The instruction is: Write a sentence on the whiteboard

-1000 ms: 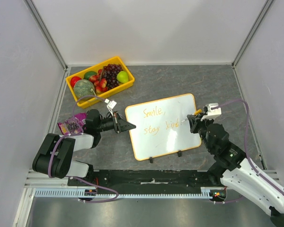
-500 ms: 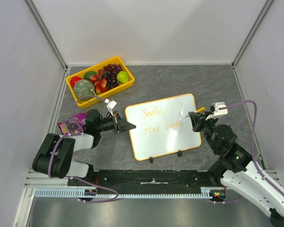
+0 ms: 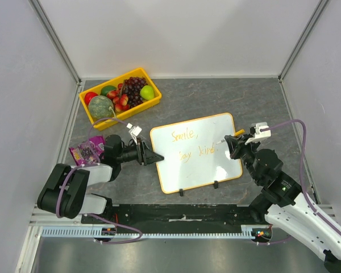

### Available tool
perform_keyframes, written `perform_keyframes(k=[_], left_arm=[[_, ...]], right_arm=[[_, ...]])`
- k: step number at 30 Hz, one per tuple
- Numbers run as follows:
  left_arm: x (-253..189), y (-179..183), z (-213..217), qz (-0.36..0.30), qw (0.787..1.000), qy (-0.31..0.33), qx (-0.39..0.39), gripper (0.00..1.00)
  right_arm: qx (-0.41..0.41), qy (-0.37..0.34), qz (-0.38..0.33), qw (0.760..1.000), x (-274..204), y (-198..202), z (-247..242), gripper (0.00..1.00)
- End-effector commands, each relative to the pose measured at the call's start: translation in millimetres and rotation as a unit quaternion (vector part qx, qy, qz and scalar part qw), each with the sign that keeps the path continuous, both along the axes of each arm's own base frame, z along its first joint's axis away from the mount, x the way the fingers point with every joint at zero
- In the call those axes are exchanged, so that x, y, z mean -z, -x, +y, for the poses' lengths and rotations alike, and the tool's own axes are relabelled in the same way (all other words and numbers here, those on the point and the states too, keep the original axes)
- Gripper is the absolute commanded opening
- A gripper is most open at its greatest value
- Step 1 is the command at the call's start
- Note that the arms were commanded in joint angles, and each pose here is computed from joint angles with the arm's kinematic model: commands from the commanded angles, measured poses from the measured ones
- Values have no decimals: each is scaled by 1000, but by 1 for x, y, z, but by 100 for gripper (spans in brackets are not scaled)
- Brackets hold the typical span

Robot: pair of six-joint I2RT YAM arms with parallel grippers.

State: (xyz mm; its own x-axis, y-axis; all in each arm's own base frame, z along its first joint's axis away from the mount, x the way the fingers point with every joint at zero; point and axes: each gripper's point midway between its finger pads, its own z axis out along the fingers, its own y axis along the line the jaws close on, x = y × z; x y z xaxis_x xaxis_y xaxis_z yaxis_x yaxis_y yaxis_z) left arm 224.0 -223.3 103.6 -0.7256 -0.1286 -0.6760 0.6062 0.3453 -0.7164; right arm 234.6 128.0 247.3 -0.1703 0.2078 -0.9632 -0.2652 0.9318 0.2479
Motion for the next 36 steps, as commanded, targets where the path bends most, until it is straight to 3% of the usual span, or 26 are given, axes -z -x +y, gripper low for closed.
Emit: perform_keyframes(k=[1, 6, 8, 9, 19, 36], left_arm=[[-2, -3, 3, -51, 999, -17, -8, 61], [-2, -4, 5, -54, 998, -20, -18, 73], [-1, -4, 5, -51, 998, -21, -19, 87], [-2, -5, 5, -52, 998, -21, -19, 89], [-2, -5, 5, -52, 998, -22, -20, 93], [-2, -5, 5, -51, 998, -22, -19, 93]], right_arm=[[-5, -8, -5, 1000, -7, -1, 3, 0], [-13, -11, 0, 1000, -4, 1, 6, 0], [-20, -11, 9, 1000, 1, 1, 10, 0], [-23, -10, 11, 1000, 3, 1, 11, 0], [-45, -14, 29, 998, 11, 2, 22, 0], [-131, -51, 129, 982, 38, 28, 56, 0]])
